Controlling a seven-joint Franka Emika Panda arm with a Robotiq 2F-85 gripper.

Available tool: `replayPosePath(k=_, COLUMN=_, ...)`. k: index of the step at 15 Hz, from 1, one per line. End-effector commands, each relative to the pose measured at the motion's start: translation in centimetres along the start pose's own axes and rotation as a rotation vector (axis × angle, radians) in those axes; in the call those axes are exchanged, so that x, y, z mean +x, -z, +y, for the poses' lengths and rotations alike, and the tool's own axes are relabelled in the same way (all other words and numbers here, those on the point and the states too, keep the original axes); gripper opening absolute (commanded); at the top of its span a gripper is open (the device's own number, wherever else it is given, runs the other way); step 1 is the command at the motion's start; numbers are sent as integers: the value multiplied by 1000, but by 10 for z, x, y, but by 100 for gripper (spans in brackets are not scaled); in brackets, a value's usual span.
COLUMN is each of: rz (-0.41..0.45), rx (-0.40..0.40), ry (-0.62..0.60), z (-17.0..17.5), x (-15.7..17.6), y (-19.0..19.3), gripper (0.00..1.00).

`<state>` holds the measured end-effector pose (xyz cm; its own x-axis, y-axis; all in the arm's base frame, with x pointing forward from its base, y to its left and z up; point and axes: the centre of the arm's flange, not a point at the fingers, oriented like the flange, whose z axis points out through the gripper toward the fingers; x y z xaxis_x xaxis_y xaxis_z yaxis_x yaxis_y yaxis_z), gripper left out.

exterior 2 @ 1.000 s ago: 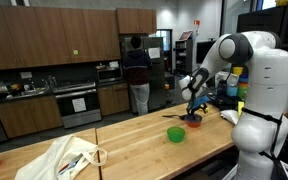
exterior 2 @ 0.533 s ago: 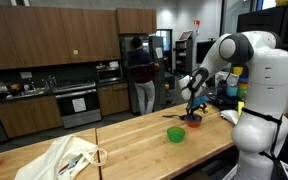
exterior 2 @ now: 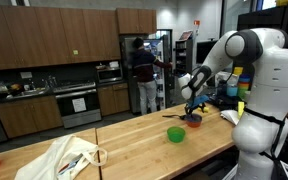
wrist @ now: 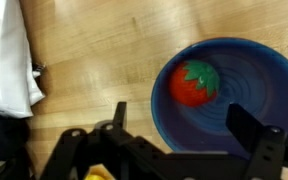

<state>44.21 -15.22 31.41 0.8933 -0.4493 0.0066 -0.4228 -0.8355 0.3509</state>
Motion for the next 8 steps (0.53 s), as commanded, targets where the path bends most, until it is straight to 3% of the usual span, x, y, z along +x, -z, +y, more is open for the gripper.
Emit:
replayPosePath(k=1, rz=1, rx=19, ry=26, z=2, x=-10, y=-2, gripper=100)
replayPosePath(k=8, rz=-5, rx=15, ry=74, z=-11, x=-26, y=-8, gripper=100)
